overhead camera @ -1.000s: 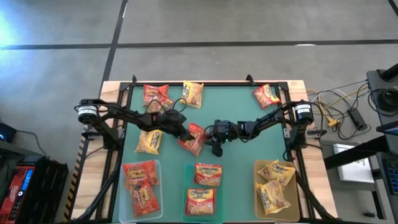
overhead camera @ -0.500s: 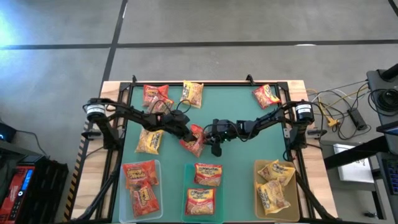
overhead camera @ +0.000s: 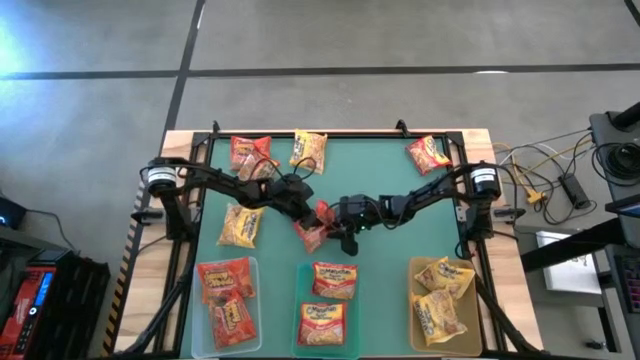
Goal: Sort Maruchan noodles
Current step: Put the orange noodle pack into the transparent bin
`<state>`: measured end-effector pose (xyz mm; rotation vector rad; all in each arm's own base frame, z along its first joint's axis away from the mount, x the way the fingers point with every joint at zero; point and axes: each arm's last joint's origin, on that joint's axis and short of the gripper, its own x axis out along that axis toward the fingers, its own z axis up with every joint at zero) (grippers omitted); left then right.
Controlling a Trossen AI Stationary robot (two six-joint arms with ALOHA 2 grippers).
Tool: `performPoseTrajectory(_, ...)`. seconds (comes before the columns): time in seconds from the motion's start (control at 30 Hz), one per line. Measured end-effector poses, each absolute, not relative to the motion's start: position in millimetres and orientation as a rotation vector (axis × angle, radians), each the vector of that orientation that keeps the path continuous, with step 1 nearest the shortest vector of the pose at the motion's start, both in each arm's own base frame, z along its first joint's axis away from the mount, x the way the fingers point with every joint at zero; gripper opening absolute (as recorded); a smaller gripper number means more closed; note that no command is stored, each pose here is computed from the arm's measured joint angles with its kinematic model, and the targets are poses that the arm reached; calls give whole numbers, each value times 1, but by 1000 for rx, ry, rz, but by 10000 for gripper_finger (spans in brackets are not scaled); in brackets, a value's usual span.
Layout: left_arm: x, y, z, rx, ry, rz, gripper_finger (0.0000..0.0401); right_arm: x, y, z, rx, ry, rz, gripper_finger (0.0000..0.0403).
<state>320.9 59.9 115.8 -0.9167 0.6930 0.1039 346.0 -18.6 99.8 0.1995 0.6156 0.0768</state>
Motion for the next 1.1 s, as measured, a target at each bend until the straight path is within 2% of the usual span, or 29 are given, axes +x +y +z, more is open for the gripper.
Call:
performPoseTrajectory(0.3,314,57,110,-966,731,90,83,341,-19,115,142,627,78,123)
performPoseTrajectory(0.43,313,57,110,-972,742,61,47,334,-19,127,143,662,73,123)
performPoseTrajectory(0.67,312,60,120,-936,732,25,39,320,-17,146,147,725,71,123)
performPoseTrajectory(0.9,304,68,150,-876,655,15,38,310,-18,157,122,776,7,123)
performPoseTrajectory(1.1,280,65,178,-833,714,56,38,307,-19,156,130,810,-28,123)
